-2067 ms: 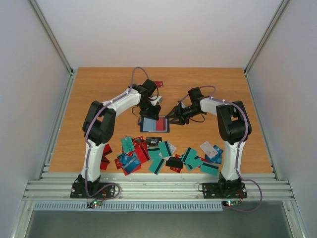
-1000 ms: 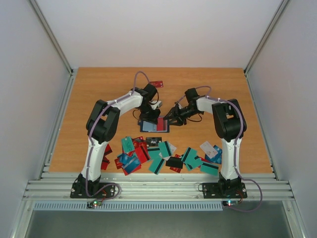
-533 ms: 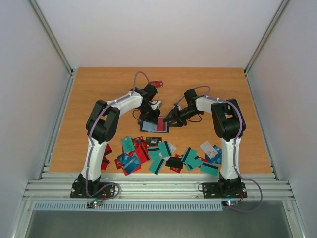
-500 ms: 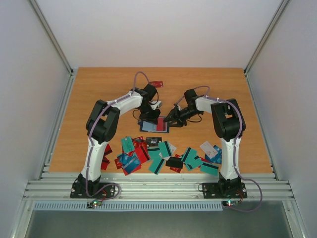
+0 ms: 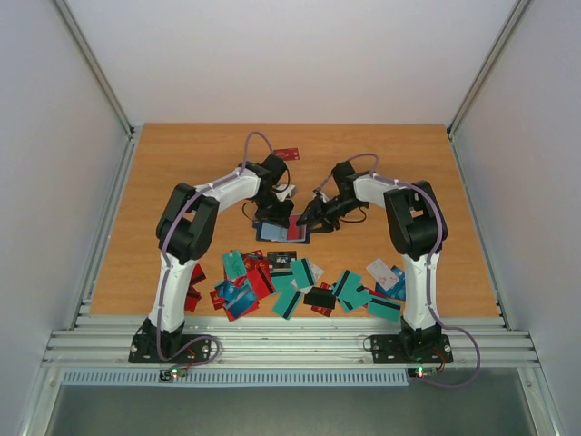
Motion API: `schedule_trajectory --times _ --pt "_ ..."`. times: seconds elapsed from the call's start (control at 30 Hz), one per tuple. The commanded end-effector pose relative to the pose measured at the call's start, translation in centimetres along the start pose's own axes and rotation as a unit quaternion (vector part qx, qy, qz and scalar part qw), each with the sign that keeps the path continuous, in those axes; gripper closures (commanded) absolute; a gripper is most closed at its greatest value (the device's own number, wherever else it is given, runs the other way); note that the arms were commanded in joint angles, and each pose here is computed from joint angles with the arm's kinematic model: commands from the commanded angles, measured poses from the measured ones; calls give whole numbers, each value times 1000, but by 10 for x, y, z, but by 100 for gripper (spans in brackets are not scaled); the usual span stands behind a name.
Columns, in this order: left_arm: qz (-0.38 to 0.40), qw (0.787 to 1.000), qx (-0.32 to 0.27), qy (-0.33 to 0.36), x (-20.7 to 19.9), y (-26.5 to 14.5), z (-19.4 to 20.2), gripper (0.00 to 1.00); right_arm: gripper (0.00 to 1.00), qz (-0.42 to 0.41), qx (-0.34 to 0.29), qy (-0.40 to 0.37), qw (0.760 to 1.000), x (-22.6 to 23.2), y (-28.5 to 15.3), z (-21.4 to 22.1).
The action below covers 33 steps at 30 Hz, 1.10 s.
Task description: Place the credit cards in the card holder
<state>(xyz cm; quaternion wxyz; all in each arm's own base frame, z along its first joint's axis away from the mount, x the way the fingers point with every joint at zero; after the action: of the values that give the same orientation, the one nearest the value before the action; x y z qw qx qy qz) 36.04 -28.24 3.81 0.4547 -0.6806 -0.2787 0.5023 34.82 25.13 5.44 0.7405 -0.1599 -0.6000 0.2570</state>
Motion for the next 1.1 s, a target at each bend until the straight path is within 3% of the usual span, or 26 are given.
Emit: schedule_trajectory --times 0.0,1.07 --pt "-8 1000 19 -3 6 16 12 100 58 35 -11 -27 999 8 -10 3" --pt "0 1000 18 2 5 16 14 100 57 49 -25 -44 997 23 -12 0"
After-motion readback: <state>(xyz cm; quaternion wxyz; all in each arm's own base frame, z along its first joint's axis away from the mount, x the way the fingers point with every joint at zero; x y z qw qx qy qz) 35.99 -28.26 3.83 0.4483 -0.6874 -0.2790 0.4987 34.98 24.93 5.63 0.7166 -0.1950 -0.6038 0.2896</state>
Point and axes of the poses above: each gripper's point midway between its finger pads, its own y axis out along the fingers, its own x axis along the line the jaws close on, z = x × y, the point moved 2 cm from there along -y, back along the fingers, and after that the axes turned 1 degree about y, right-handed, at the moved point
